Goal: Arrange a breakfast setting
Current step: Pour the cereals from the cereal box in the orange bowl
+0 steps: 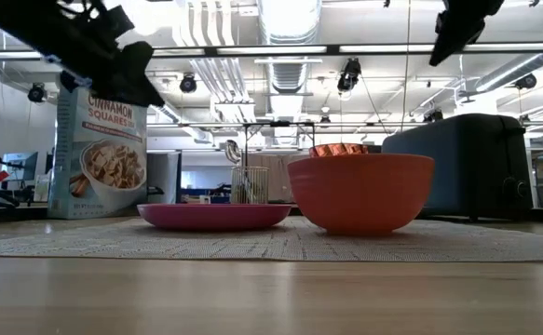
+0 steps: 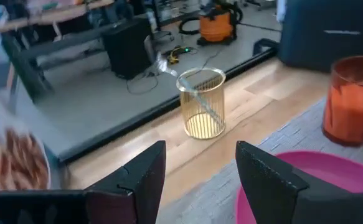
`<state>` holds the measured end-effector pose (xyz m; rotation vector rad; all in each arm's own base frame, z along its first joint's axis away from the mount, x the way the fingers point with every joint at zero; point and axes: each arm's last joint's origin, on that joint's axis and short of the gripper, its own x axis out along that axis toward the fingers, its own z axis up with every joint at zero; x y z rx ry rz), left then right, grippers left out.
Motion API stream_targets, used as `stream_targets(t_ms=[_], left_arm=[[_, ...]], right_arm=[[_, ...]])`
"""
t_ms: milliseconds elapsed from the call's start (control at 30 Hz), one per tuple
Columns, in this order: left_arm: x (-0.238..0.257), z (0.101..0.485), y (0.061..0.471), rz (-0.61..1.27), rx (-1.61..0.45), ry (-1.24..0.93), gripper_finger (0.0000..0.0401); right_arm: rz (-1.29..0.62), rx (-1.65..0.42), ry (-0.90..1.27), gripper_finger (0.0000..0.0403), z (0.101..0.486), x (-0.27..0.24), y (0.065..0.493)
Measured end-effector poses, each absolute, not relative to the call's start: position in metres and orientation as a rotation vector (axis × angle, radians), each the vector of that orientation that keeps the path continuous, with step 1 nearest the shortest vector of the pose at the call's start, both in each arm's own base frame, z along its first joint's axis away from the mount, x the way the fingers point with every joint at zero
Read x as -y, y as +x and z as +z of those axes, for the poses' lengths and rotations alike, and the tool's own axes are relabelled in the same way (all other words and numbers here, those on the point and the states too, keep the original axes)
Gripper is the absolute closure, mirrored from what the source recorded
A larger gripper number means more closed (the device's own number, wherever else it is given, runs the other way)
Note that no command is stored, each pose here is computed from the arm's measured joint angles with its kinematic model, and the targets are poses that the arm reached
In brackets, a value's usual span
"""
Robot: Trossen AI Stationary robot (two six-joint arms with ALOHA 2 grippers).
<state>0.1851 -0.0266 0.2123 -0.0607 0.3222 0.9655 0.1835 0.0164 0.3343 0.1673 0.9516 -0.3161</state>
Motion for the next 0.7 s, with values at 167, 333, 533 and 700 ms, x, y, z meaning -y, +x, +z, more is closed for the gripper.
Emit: stream_targets(t_ms=[167,333,533,700], left_arm=[[0.025,0.193,0.177,0.998,-0.277,-0.193,0.0223],[0.032,0.176,0.17,0.923,-0.314,-0.297,0.0223],[0.037,0.165,0.158,0.961,-0.238,-0.424,0.0223],[0.03,0.166,0.148,1.068,-0.239,-0.48,0.0228]], right_arm=[[-0.238,-0.78,0.108,0.0275,0.328,-0.017,0.188],[-0.192,-0.715,-0.007,0.0275,0.319,-0.015,0.2],[-0.2,-0.799,-0.105,0.0275,0.306,-0.006,0.21],[-0.235,-0.837,-0.146,0.0275,0.301,0.009,0.216]])
